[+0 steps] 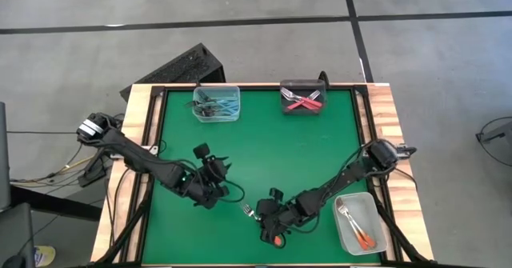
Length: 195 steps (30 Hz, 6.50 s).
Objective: Sort silverware by color (type)
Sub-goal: Put the orange fork into the white bin, then return to Home Position
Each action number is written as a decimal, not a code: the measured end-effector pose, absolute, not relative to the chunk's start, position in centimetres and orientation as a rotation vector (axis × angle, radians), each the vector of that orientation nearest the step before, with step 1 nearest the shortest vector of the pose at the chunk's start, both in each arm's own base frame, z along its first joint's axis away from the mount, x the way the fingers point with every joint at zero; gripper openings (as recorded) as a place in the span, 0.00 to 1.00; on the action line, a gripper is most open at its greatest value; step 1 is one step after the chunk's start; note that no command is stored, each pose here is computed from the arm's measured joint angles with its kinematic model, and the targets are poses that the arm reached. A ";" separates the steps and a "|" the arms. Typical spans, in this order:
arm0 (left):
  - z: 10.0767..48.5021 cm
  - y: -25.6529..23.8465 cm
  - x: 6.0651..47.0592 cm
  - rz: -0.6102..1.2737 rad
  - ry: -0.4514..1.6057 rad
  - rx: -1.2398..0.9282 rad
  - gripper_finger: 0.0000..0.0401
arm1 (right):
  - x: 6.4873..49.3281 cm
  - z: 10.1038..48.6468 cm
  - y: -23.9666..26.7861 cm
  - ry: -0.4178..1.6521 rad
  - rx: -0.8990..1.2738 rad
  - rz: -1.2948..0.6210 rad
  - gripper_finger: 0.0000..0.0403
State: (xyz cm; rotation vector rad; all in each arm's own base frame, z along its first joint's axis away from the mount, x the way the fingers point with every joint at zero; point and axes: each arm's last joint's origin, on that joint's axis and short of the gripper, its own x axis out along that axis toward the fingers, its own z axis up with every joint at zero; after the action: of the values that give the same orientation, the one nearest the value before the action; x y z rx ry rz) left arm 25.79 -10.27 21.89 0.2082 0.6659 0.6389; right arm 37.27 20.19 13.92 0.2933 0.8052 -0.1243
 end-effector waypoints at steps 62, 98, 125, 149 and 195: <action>21.1 -10.0 25.3 0.666 0.598 0.182 0.24 | 12.8 24.2 23.7 1.276 0.540 -0.988 0.05; 25.2 -10.7 30.4 -0.020 0.275 0.151 0.03 | 26.4 26.7 13.0 0.525 0.162 -0.359 0.36; 21.6 -5.3 18.7 0.075 0.047 -0.001 0.00 | 20.6 31.3 6.5 0.197 -0.011 -0.018 0.15; 23.1 1.6 16.2 0.183 -0.160 -0.022 0.00 | 13.0 24.4 0.3 -0.059 0.134 -0.091 0.14; 18.6 0.9 11.0 0.072 -0.181 -0.018 0.00 | 10.3 18.0 0.5 -0.038 0.185 0.058 0.14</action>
State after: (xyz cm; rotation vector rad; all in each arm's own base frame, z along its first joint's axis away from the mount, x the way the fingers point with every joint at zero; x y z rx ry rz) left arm 10.98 0.87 18.62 -0.0185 -0.1809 0.0717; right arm 10.30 0.54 17.99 0.1854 -0.0380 0.0579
